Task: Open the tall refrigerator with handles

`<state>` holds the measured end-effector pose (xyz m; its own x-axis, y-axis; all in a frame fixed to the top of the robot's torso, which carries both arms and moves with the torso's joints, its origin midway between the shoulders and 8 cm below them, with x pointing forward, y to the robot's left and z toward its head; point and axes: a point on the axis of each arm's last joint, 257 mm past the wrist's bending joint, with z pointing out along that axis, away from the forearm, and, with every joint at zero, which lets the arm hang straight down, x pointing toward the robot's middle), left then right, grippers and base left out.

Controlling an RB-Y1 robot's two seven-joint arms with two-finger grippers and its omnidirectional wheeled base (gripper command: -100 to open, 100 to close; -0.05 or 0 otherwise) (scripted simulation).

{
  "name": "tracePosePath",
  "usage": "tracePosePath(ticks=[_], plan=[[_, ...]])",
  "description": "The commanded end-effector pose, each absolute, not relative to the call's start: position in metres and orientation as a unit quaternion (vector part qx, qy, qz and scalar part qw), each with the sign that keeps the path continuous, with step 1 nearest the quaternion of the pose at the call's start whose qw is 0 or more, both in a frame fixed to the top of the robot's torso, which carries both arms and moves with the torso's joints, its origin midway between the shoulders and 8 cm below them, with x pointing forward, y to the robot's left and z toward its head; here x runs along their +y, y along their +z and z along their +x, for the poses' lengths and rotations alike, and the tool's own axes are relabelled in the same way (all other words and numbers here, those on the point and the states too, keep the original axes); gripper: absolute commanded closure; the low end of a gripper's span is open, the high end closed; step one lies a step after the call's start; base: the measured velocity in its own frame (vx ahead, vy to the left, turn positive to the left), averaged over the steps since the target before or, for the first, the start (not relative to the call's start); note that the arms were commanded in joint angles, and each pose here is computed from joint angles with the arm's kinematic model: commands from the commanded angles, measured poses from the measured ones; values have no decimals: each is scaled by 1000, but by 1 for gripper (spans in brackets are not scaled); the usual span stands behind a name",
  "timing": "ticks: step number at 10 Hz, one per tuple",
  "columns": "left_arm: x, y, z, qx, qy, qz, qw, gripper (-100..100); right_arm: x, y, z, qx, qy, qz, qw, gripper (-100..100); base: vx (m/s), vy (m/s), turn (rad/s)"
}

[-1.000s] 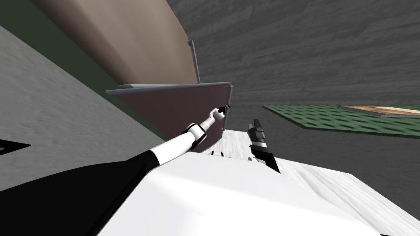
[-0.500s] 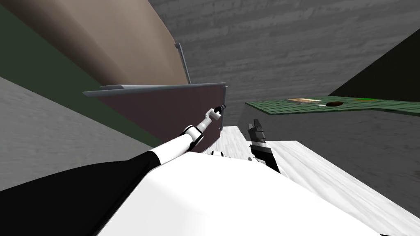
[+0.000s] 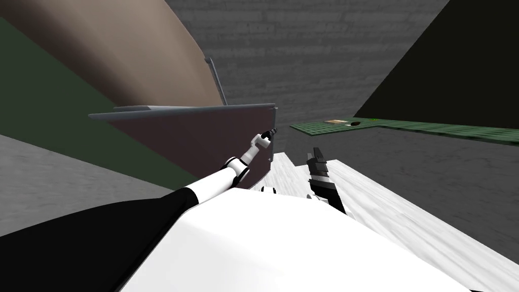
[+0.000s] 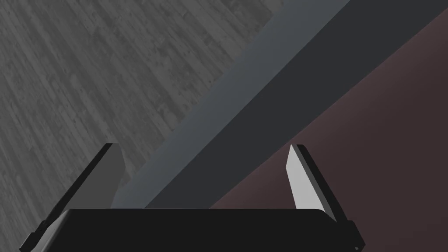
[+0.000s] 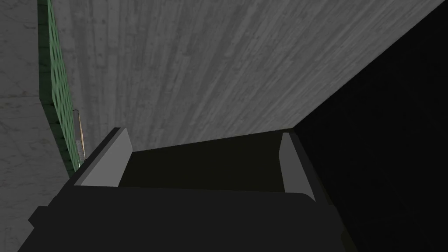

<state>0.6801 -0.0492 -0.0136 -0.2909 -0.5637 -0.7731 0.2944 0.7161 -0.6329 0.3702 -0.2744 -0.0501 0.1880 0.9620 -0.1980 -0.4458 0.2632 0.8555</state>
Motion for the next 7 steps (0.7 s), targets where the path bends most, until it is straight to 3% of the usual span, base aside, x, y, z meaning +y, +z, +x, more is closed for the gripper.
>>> tracePosePath(ticks=[1, 5, 6, 7], plan=[[-54, 7, 680, 716, -365, -94, 588, -100, -274, -50, 370, 386, 507, 334, 695, 0, 36, 9, 45], [-61, 31, 675, 715, -368, -91, 587, -100, -274, -50, 370, 386, 507, 334, 695, 0, 26, 15, 23], [-61, 31, 676, 716, -367, -92, 587, 0, -274, -50, 370, 386, 507, 334, 695, 0, 6, 4, 5], [-60, 31, 676, 716, -367, -92, 587, 0, -274, -50, 370, 386, 507, 334, 695, 0, 0, 0, 0]])
